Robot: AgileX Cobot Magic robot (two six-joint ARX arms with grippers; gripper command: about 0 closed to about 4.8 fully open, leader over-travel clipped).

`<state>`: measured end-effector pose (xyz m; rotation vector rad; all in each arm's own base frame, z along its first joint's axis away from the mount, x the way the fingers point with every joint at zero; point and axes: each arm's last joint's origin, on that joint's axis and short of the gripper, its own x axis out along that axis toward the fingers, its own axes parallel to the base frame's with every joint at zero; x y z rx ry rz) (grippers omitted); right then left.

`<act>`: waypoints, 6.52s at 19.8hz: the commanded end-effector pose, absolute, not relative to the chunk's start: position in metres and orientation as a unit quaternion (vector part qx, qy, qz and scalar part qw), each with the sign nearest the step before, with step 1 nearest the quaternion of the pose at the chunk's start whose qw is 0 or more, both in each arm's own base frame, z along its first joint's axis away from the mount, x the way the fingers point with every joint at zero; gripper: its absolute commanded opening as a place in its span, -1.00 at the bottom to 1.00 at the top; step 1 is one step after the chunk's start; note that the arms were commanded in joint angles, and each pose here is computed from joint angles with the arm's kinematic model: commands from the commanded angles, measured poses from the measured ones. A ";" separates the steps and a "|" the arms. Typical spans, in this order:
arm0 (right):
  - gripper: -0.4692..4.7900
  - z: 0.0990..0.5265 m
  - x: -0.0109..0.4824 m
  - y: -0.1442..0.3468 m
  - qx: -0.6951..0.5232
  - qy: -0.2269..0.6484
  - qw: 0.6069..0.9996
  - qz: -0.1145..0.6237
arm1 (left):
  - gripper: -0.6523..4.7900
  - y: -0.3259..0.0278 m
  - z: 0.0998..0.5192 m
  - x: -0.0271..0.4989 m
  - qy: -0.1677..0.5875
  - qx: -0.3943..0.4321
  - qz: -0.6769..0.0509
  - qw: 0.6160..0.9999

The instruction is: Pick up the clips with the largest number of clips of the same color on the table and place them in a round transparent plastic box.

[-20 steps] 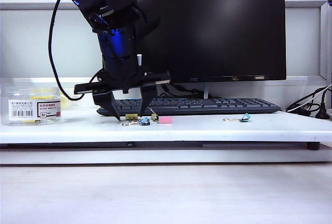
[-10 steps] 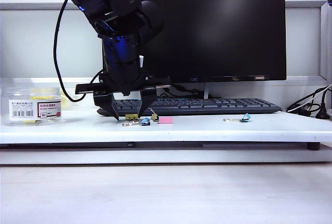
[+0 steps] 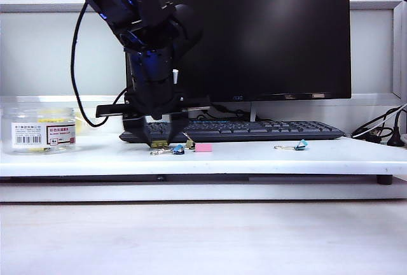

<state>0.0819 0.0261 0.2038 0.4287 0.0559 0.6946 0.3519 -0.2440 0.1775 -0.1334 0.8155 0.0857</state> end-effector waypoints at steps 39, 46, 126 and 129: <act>-0.84 0.207 0.081 0.026 0.206 0.018 0.916 0.342 | -0.58 -0.198 0.282 0.329 0.394 0.050 0.032 0.917; -0.84 0.207 0.081 0.026 0.206 0.018 0.916 0.343 | -0.58 -0.153 0.312 0.320 0.402 0.085 0.052 0.910; -0.84 0.205 0.081 0.027 0.206 0.028 0.912 0.352 | 0.15 -0.227 0.262 0.310 0.421 0.027 -0.275 0.864; -0.84 0.205 0.081 0.027 0.206 0.027 0.913 0.352 | 0.15 -0.227 0.261 0.312 0.416 0.033 -0.262 0.870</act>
